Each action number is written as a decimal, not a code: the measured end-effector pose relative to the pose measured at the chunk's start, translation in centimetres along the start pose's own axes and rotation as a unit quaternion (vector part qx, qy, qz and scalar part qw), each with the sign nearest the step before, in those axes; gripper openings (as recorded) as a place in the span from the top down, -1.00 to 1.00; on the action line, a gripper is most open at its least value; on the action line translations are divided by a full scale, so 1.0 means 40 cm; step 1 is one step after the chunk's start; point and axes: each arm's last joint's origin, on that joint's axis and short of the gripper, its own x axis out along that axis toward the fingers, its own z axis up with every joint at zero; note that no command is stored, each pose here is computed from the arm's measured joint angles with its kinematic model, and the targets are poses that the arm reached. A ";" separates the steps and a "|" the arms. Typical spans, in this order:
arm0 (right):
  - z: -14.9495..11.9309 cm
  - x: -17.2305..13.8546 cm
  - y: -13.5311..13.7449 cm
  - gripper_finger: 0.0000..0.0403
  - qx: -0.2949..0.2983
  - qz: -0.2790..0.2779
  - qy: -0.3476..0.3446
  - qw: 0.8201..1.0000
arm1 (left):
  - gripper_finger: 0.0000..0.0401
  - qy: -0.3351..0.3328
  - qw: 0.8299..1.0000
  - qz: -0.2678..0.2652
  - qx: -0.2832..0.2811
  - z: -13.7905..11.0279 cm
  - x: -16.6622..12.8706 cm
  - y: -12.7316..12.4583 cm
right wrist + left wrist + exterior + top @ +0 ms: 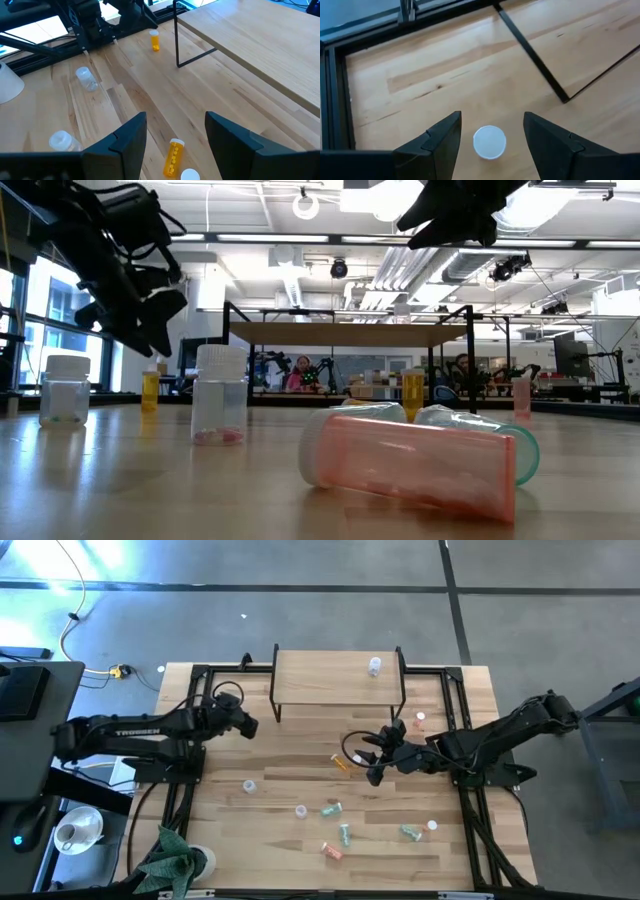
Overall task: Pick and place medicine bottles onto shelf by color
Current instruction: Put the orange pill bottle on the shelf
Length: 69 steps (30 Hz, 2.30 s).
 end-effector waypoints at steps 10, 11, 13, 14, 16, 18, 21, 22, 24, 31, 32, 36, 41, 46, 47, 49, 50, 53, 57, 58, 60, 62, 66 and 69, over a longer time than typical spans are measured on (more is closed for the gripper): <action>0.000 0.000 0.000 0.04 0.000 0.000 0.000 1.000 | -0.02 0.028 0.999 0.019 0.005 -0.014 0.026 -0.011; 0.000 0.000 0.000 0.04 0.000 0.000 0.000 1.000 | -0.02 0.031 0.999 0.021 0.007 -0.015 0.028 -0.012; 0.000 0.000 0.000 0.04 0.000 0.000 0.000 1.000 | -0.02 0.035 0.999 0.025 0.009 -0.017 0.033 -0.014; 0.000 0.000 0.000 0.04 0.000 0.000 0.000 1.000 | -0.02 0.037 0.999 0.027 0.009 -0.019 0.035 -0.014; 0.000 0.000 0.000 0.04 0.000 0.000 0.000 1.000 | -0.02 0.042 0.999 0.031 0.007 -0.022 0.040 -0.016; 0.000 0.000 0.000 0.04 0.000 0.000 0.000 1.000 | -0.02 0.046 0.998 0.034 0.008 -0.024 0.044 -0.018; 0.000 0.000 0.000 0.04 -0.001 0.000 0.001 1.000 | -0.02 0.053 0.998 0.040 0.013 -0.028 0.051 -0.020; 0.000 0.000 0.000 0.04 0.000 0.000 0.001 1.000 | -0.02 0.056 0.997 0.042 0.015 -0.030 0.053 -0.021; 0.000 0.000 0.000 0.04 0.000 0.000 0.001 1.000 | -0.02 0.060 0.997 0.045 0.019 -0.032 0.057 -0.022; 0.000 0.000 0.000 0.04 -0.001 0.000 0.001 1.000 | 0.07 0.065 0.996 0.049 0.023 -0.036 0.064 -0.025; 0.000 0.000 0.000 0.04 -0.001 0.000 0.001 1.000 | 0.10 0.065 0.996 0.049 0.026 -0.036 0.064 -0.025; 0.000 0.000 0.000 0.04 -0.001 0.000 0.001 1.000 | 0.22 0.065 0.996 0.048 0.032 -0.036 0.063 -0.025; 0.000 0.000 0.000 0.04 -0.002 0.000 0.001 1.000 | 0.38 0.067 0.996 0.046 0.043 -0.036 0.063 -0.025; 0.000 0.000 0.000 0.04 -0.002 0.000 0.001 1.000 | 0.46 0.068 0.996 0.044 0.045 -0.036 0.063 -0.025; 0.000 0.000 0.000 0.04 -0.002 0.000 0.001 1.000 | 0.47 0.068 0.996 0.044 0.045 -0.036 0.063 -0.026; -0.001 0.000 0.000 0.04 -0.002 0.000 0.001 1.000 | 0.47 0.070 0.995 0.041 0.050 -0.036 0.063 -0.026; 0.000 0.000 0.000 0.04 -0.002 0.000 0.001 1.000 | 0.46 0.070 0.995 0.040 0.054 -0.036 0.064 -0.026; -0.001 0.000 0.000 0.04 -0.003 -0.001 0.002 1.000 | 0.45 0.071 0.994 0.036 0.068 -0.033 0.061 -0.025; -0.002 0.000 -0.001 0.04 -0.004 -0.002 0.003 1.000 | 0.46 0.061 0.996 0.016 0.067 0.008 0.046 -0.028; -0.002 0.000 -0.001 0.04 -0.004 -0.002 0.003 1.000 | 0.46 0.055 0.996 0.012 0.067 0.024 0.040 -0.029; -0.002 0.000 -0.001 0.04 -0.005 -0.002 0.004 1.000 | 0.46 0.044 0.996 0.009 0.072 0.062 0.025 -0.031; -0.002 0.000 -0.001 0.04 -0.005 -0.002 0.004 1.000 | 0.46 0.033 0.996 0.009 0.076 0.104 0.006 -0.032; -0.002 0.000 -0.001 0.04 -0.005 -0.002 0.004 1.000 | 0.46 0.017 0.996 0.036 0.075 0.188 -0.040 -0.021; -0.003 0.000 -0.001 0.04 -0.005 -0.002 0.004 1.000 | 0.46 -0.010 0.997 0.038 0.068 0.255 -0.079 -0.015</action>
